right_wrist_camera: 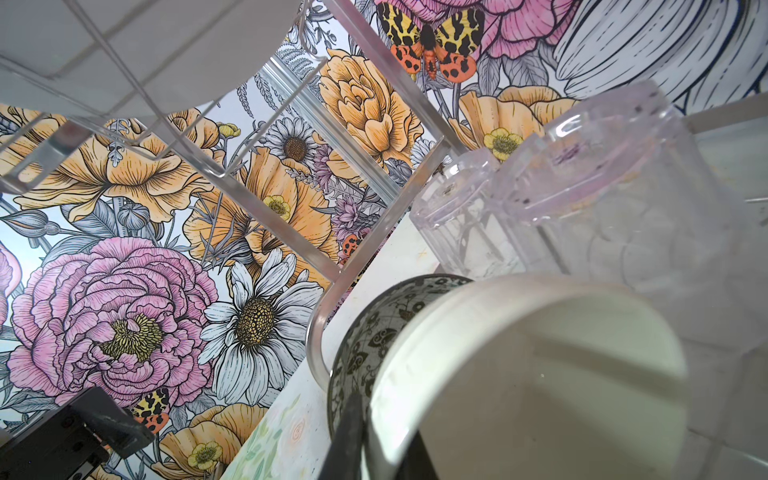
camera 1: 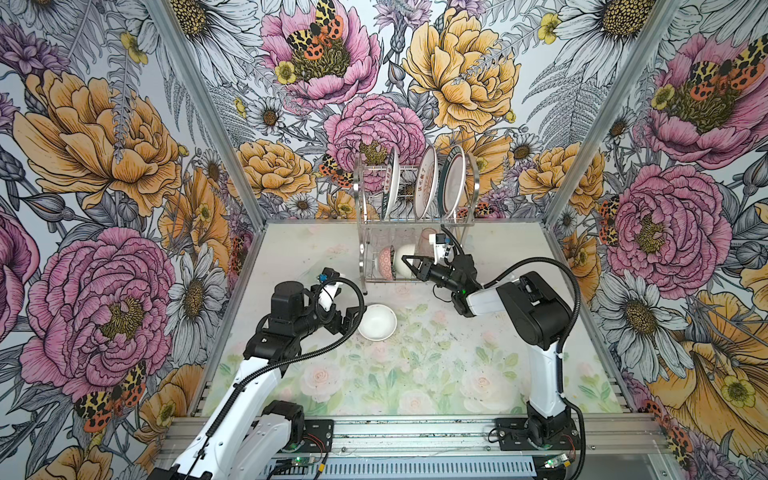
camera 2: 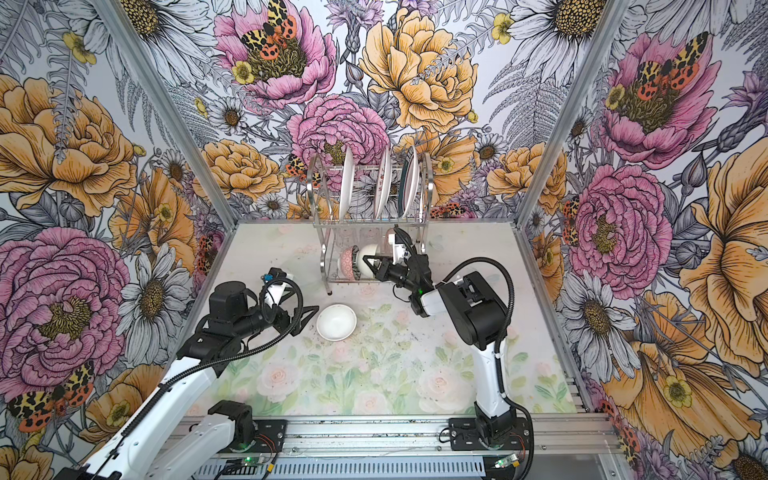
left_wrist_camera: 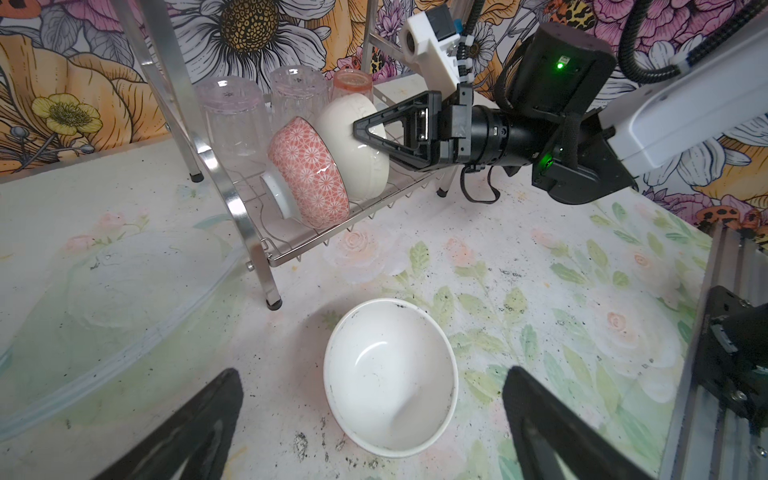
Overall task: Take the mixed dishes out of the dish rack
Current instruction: 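Close the right gripper on the white bowl's rim, then pull the white bowl out of the rack toward the robot with the right gripper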
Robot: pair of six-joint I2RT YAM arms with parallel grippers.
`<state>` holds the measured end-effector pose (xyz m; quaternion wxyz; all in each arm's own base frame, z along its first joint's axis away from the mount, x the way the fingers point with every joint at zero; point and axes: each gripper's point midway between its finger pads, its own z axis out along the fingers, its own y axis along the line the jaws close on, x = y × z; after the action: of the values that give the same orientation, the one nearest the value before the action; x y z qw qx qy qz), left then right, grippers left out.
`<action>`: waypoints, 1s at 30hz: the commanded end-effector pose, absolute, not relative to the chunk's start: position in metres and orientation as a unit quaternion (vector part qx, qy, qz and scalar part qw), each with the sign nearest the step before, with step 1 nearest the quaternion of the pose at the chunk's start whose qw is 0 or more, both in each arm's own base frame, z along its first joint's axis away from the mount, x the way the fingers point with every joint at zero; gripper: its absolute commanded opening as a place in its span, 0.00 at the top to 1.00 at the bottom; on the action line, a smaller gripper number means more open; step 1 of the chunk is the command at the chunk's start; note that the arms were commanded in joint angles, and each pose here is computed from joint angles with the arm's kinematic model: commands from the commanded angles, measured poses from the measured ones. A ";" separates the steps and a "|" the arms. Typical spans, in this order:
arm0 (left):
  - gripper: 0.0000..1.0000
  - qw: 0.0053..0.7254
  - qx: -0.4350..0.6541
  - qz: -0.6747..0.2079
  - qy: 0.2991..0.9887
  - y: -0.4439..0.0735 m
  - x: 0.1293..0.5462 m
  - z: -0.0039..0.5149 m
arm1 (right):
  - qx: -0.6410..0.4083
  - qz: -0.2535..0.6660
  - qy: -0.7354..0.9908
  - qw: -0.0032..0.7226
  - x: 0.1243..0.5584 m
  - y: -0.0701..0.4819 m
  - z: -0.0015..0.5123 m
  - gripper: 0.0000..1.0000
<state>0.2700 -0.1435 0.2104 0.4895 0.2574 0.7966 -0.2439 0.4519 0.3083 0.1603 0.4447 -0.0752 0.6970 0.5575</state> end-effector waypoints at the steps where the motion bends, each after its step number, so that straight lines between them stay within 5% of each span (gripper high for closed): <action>1: 0.01 0.492 0.257 -0.238 0.797 -0.142 0.267 0.209 | -0.112 0.575 0.626 0.515 0.453 0.309 0.223 0.95; 30: 0.01 0.502 0.254 -0.236 0.793 -0.141 0.267 0.219 | -0.113 0.577 0.600 0.543 0.450 0.304 0.246 1.00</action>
<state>0.2679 -0.1417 0.2150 0.4966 0.2551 0.7941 -0.2402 0.4545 0.3119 0.1862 0.4691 -0.0843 0.6668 0.5729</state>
